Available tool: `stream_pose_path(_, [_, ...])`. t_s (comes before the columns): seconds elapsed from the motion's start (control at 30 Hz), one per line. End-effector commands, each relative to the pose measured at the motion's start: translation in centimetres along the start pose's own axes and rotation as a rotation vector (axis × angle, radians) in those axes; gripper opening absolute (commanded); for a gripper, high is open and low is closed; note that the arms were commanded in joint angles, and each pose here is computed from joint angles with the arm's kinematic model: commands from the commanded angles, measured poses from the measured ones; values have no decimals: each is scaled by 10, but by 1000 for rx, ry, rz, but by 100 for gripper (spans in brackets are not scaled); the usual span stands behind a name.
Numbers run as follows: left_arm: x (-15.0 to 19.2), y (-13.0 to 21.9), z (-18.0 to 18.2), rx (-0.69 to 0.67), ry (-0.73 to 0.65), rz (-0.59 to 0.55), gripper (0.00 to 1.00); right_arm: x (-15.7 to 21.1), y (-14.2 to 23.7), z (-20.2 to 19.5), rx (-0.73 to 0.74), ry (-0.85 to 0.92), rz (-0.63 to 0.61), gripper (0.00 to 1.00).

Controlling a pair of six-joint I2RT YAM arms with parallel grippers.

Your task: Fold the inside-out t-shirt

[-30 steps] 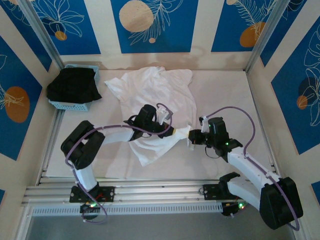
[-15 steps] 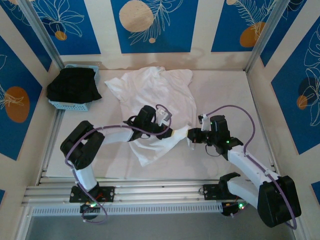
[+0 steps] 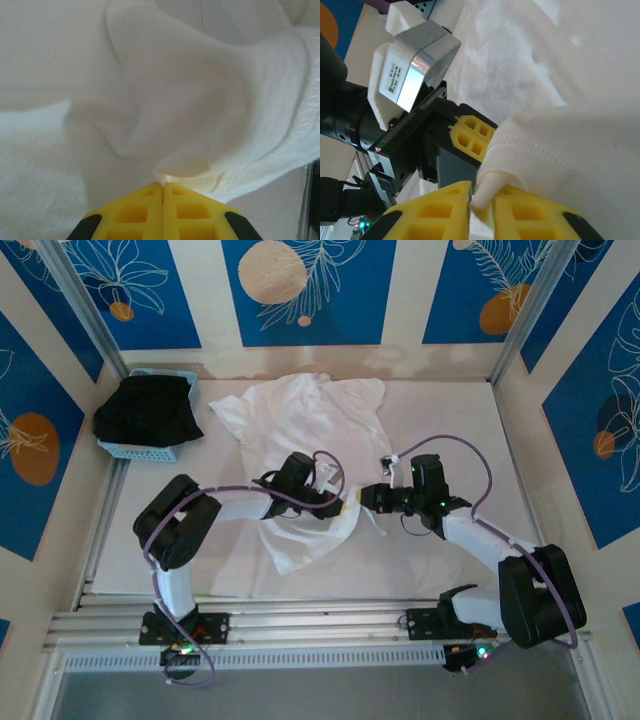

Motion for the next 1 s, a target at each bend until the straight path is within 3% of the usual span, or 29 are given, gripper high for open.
stream_pose_path(0.0, [-7,-2,7,32,39,-24,5,-9,0,13,-77,71,-10,22])
stream_pose_path(0.17, [-6,-5,11,51,63,-28,5,-9,-2,12,-86,72,-9,21])
stream_pose_path(0.3, [-5,-6,12,53,62,-24,5,-12,-7,4,-52,49,-10,15])
stream_pose_path(0.53, [-5,-5,12,50,62,-24,5,-5,-5,-9,46,26,-9,21])
stream_pose_path(0.73, [-5,1,9,45,47,-19,7,26,12,-19,265,-39,24,34])
stream_pose_path(0.97, [-10,8,3,47,34,-34,11,50,5,-23,310,-40,87,42])
Point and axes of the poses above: each hand's point on the last joint's axis, 136 mm out from that joint toward the fingers, its own y axis back along the fingers, its own z axis along the line the jaws close on, x = y × z, the point moved 4 cm from there along y, back along the fingers, and after that the axes turned 7 degrees about -y, right-handed, at the moved point
